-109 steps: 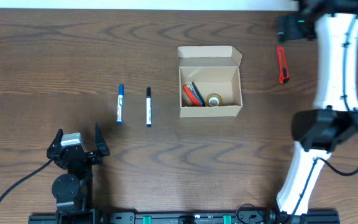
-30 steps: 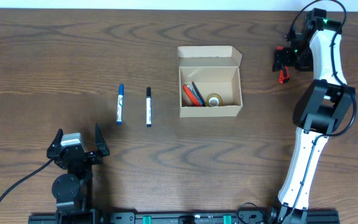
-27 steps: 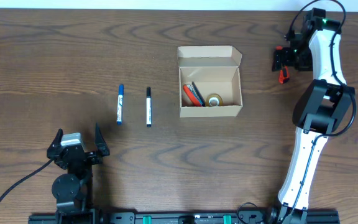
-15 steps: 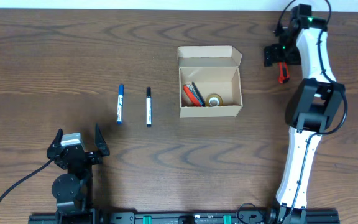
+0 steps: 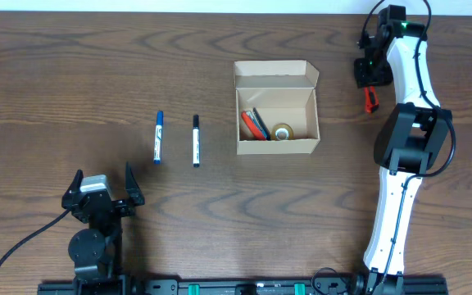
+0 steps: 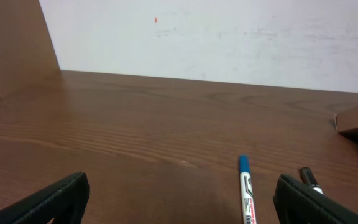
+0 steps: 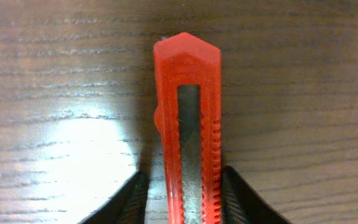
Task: Pack container
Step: 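Lower the right gripper and grasp the red box cutter, then carry the box cutter into the box and release it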
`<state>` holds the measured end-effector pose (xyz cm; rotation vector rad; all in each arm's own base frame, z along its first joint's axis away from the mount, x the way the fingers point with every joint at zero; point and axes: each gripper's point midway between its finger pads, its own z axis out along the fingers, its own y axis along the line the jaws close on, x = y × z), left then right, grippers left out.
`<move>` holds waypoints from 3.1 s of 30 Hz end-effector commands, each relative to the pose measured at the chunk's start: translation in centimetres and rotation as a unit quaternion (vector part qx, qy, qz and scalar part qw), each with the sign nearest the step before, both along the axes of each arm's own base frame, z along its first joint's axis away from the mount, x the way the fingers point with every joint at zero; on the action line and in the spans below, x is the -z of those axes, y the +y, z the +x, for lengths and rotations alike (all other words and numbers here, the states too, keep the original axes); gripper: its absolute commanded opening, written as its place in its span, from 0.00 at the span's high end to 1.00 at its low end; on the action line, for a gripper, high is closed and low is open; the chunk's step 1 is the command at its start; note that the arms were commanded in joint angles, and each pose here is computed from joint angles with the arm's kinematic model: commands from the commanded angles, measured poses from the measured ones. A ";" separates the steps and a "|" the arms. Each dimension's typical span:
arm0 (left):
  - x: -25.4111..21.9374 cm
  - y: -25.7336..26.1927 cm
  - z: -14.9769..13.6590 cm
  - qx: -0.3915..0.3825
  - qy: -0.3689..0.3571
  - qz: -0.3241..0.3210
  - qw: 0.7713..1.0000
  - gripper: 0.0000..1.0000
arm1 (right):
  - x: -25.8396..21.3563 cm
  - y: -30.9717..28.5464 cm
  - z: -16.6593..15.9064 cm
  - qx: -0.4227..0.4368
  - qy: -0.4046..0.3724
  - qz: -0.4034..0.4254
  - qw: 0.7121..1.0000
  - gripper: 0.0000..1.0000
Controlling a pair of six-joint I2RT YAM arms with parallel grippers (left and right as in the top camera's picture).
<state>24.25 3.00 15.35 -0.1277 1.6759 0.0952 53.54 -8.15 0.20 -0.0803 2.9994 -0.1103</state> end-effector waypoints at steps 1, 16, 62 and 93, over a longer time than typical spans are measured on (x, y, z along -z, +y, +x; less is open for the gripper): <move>1.8 0.2 -0.1 -0.006 0.025 -0.007 1.000 0.05 | 0.5 -0.5 -0.5 0.006 0.010 -0.009 1.000 0.88; 1.8 0.2 -0.1 -0.006 0.025 -0.007 1.000 0.05 | -2.6 1.4 1.1 0.002 -0.034 0.039 0.999 0.99; 1.8 0.2 -0.1 -0.006 0.025 -0.007 1.000 0.05 | -9.6 27.8 -13.2 -0.257 0.020 0.126 0.958 0.99; 1.8 0.2 -0.1 -0.006 0.025 -0.007 1.000 0.05 | -6.2 27.6 -13.9 -0.283 0.027 0.112 0.952 0.34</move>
